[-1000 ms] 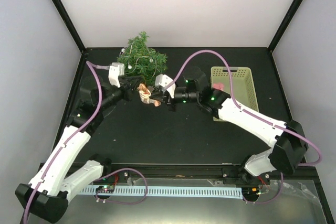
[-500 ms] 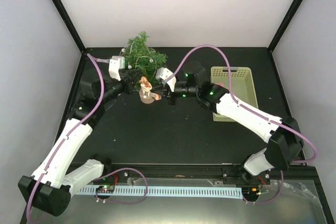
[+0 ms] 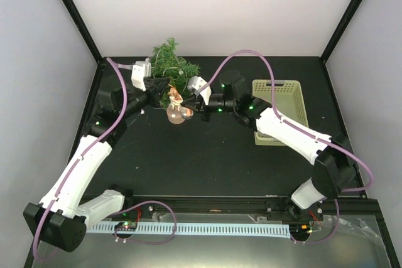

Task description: Decorate the small christmas tree

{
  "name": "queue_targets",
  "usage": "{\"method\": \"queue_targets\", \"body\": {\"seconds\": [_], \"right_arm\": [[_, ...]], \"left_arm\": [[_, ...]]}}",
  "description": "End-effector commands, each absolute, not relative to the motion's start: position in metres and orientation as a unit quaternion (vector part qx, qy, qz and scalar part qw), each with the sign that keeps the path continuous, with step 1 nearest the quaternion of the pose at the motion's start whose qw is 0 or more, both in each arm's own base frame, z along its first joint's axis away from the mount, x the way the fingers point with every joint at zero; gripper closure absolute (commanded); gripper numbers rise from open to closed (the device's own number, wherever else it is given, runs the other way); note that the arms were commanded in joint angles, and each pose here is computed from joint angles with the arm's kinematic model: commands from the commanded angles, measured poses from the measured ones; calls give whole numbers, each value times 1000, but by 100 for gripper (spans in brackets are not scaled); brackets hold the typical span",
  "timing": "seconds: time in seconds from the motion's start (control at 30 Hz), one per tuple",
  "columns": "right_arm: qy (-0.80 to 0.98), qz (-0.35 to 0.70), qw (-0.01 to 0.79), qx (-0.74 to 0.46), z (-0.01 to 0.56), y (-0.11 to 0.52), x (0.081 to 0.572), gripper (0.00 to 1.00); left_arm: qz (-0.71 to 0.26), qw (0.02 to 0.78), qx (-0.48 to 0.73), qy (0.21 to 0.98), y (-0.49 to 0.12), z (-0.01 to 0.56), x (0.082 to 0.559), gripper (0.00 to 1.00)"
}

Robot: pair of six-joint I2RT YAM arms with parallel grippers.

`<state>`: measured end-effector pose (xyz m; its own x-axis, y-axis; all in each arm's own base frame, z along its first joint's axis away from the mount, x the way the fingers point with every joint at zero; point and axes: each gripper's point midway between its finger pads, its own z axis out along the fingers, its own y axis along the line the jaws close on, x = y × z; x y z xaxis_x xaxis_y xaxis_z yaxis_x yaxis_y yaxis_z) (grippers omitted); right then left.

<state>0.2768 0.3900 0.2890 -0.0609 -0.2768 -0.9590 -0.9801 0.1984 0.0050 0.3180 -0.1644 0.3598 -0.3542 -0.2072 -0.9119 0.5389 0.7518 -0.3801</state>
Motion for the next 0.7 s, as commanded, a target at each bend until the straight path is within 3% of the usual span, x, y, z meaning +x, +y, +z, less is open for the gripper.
{"method": "queue_targets", "body": {"seconds": [0.0,0.67], "right_arm": [[605,402,475,-497,307,393,283,99],[617,420,456,-484,294,394,299,99]], "left_arm": [[-324,577,115,741,-161,377,325,99],[-313,567,122,753,-163,366,336,98]]}}
